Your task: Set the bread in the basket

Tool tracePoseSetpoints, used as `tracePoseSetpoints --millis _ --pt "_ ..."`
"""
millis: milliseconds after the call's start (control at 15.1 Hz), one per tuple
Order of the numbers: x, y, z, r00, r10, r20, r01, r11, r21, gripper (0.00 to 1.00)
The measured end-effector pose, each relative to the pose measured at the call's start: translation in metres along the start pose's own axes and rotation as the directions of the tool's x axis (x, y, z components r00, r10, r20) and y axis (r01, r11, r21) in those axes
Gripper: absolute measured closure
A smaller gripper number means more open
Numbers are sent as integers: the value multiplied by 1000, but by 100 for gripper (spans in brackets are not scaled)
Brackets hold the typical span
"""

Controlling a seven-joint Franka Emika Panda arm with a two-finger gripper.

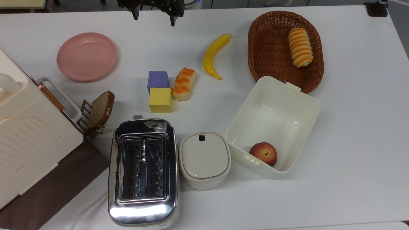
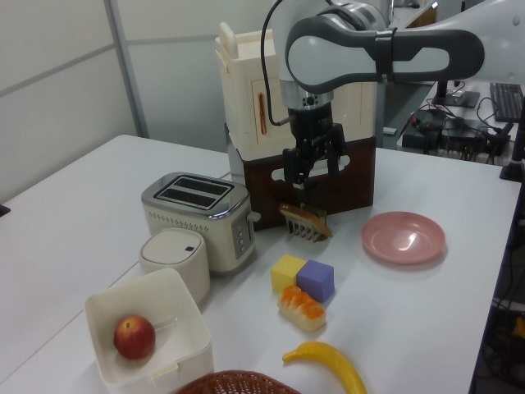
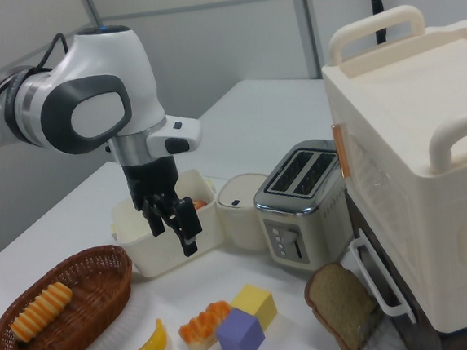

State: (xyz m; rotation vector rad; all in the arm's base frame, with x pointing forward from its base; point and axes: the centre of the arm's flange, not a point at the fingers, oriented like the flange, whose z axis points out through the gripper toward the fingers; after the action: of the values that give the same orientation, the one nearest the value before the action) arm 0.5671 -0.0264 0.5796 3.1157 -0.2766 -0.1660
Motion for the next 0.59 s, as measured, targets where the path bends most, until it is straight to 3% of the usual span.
tracePoseSetpoints --millis 594 --pt "-2 -1 -2 1000 -2 -3 2 1000 0 0"
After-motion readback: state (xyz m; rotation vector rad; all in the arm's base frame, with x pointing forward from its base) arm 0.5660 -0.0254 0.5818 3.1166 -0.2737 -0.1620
